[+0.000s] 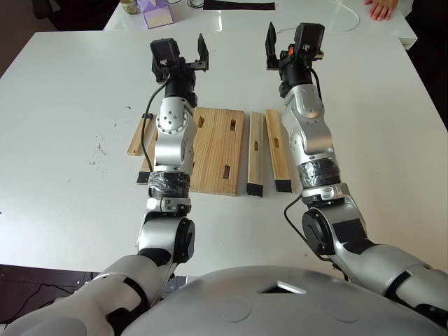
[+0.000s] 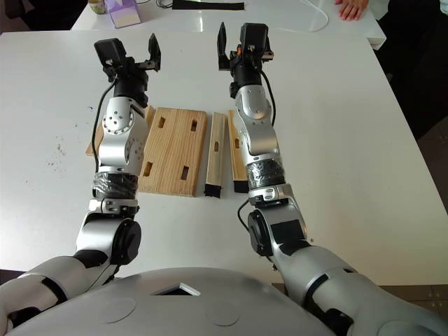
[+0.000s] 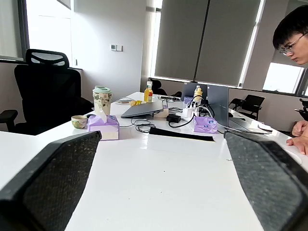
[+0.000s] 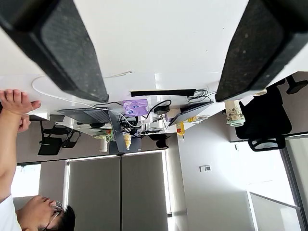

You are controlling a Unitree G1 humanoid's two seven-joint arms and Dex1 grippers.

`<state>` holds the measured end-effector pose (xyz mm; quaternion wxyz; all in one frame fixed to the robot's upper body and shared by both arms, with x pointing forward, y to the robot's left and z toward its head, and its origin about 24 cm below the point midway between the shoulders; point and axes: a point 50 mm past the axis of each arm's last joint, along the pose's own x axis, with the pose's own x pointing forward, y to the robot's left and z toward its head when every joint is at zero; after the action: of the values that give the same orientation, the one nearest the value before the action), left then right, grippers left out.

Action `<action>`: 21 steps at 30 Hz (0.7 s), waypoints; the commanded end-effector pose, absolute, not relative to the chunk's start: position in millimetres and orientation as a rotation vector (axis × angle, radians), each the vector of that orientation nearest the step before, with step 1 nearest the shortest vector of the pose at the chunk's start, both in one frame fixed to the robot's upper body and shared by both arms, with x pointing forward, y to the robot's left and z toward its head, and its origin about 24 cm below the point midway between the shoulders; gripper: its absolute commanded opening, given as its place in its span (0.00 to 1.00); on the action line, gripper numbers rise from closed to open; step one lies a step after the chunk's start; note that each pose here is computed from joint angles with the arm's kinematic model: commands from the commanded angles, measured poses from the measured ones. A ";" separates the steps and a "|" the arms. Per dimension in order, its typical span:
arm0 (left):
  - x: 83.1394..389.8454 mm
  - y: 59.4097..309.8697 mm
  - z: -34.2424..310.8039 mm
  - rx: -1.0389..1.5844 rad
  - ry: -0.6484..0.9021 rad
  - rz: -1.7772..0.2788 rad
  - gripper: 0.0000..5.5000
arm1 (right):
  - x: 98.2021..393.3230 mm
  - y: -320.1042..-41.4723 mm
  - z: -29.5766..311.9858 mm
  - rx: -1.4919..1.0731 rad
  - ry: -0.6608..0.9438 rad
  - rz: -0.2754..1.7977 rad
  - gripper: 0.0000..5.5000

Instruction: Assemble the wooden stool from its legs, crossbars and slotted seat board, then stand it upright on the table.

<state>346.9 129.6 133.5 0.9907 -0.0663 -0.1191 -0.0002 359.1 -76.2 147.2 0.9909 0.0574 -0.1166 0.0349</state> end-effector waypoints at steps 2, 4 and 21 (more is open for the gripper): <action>348.3 124.7 135.0 -0.113 -0.239 0.017 0.86 | 359.5 -69.5 148.0 0.110 -0.221 0.085 0.74; 347.7 125.3 134.0 -0.127 -0.243 0.041 0.86 | 358.0 -66.2 147.9 0.098 -0.225 0.095 0.74; 346.2 94.2 141.9 -0.167 -0.235 -0.011 0.86 | 356.6 -55.1 155.4 0.010 -0.276 0.090 0.74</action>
<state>348.7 94.5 154.4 0.9848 -0.0959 -0.1441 -0.0152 356.8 -56.0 160.3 0.9873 0.0110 -0.1505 0.0498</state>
